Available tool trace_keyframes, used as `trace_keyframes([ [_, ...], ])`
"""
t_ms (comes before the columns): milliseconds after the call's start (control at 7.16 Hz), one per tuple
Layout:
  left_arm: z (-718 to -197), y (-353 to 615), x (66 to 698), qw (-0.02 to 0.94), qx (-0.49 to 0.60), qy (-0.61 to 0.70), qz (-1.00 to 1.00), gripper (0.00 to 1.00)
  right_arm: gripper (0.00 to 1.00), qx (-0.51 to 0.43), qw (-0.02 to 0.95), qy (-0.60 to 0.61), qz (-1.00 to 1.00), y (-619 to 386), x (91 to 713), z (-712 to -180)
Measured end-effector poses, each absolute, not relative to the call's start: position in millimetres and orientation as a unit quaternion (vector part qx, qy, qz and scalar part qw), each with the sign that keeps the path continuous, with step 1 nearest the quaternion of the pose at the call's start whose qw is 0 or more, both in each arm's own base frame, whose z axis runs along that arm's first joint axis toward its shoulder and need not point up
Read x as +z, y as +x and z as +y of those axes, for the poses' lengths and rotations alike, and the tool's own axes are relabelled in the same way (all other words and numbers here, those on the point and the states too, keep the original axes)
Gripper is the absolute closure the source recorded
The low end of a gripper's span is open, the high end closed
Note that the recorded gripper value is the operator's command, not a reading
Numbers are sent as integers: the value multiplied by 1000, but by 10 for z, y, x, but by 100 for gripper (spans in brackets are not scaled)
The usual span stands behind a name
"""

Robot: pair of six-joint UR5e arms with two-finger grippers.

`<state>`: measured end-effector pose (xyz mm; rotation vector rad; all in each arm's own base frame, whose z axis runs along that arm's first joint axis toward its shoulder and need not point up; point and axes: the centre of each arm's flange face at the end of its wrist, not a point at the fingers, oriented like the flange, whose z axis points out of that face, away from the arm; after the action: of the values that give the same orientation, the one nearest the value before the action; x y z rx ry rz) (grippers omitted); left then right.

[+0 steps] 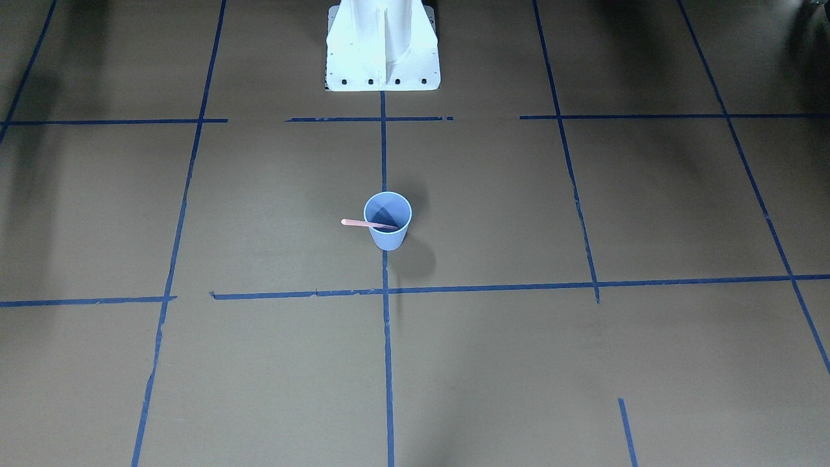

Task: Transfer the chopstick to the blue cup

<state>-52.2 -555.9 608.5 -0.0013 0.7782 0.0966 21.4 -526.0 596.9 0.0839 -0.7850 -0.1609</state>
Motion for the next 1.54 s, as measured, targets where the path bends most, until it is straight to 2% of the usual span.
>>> trace_keyframes([
  [279, -5471, -526, 6025, 924, 48, 3, 380, 0, 0, -79, 919, 52, -383, 227, 5917, -5031],
  [1537, -4983, -535, 5970, 924, 54, 15, 378, 0, 0, -77, 920, 40, -383, 244, 6092, -4894],
])
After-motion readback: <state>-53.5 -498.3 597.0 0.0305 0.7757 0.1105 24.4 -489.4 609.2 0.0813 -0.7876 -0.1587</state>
